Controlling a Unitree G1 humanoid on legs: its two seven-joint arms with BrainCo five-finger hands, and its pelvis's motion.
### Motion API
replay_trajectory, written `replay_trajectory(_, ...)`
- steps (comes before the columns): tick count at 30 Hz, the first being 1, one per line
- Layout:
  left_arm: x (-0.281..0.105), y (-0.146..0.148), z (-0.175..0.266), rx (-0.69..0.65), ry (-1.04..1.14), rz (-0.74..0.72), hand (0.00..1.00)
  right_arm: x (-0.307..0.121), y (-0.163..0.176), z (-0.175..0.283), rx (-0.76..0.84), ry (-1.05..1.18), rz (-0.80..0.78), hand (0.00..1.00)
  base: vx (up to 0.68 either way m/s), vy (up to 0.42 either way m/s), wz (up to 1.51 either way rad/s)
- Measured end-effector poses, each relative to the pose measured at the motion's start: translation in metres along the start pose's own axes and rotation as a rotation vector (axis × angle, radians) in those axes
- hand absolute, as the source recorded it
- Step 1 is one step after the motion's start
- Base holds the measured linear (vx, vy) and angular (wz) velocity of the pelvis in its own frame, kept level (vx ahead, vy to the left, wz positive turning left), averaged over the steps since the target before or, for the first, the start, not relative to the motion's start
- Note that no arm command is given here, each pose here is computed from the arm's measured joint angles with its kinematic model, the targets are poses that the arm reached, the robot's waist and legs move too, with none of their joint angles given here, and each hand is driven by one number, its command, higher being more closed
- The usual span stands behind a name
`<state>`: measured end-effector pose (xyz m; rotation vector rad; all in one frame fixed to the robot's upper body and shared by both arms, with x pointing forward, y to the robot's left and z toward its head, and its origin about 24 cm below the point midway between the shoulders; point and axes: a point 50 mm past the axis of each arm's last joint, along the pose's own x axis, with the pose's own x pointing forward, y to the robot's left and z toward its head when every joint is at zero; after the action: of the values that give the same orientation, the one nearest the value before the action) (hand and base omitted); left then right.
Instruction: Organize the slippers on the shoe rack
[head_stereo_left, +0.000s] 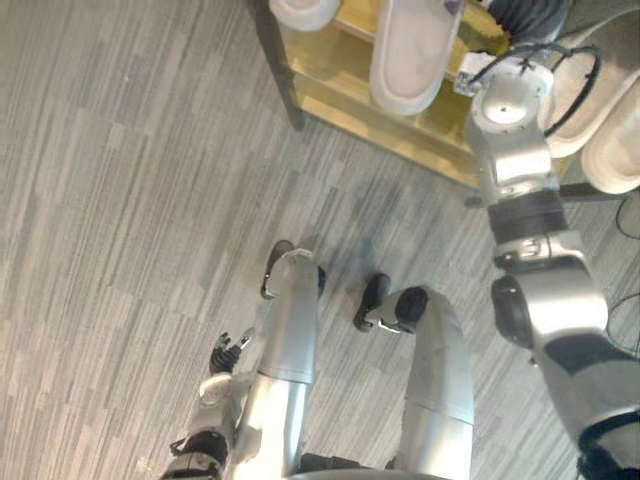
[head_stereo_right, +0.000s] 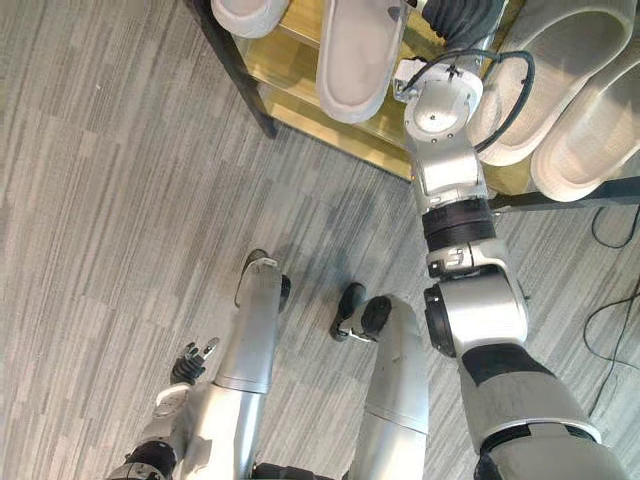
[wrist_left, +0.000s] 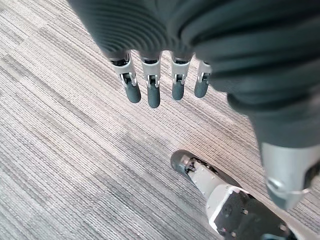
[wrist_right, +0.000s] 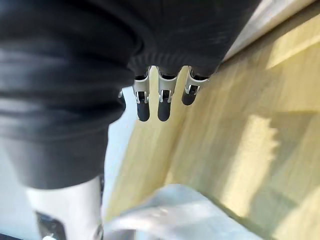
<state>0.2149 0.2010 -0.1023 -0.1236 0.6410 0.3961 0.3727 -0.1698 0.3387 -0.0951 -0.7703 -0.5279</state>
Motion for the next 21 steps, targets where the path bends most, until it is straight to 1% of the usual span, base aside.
replay_trajectory(7, 0.0, 0.0, 0.001, -0.001, -0.006, -0.002, 0.0, -0.013, -0.002, 0.001, 0.063, -0.016, -0.02, 0.0, 0.0, 0.0, 0.0)
replay_trajectory(11, 0.0, 0.0, 0.002, -0.001, -0.006, -0.002, 0.0, -0.021, 0.001, -0.002, 0.065, -0.013, -0.008, 0.0, 0.0, 0.0, 0.0)
replay_trajectory(16, 0.0, -0.003, 0.006, -0.008, -0.022, -0.007, 0.0, -0.042, 0.011, -0.007, 0.123, 0.012, 0.026, 0.0, 0.0, 0.0, 0.0)
replay_trajectory(21, 0.001, -0.003, 0.008, -0.017, -0.023, -0.004, 0.0, -0.078, 0.026, -0.027, 0.21, 0.125, 0.066, 0.0, 0.0, 0.0, 0.0)
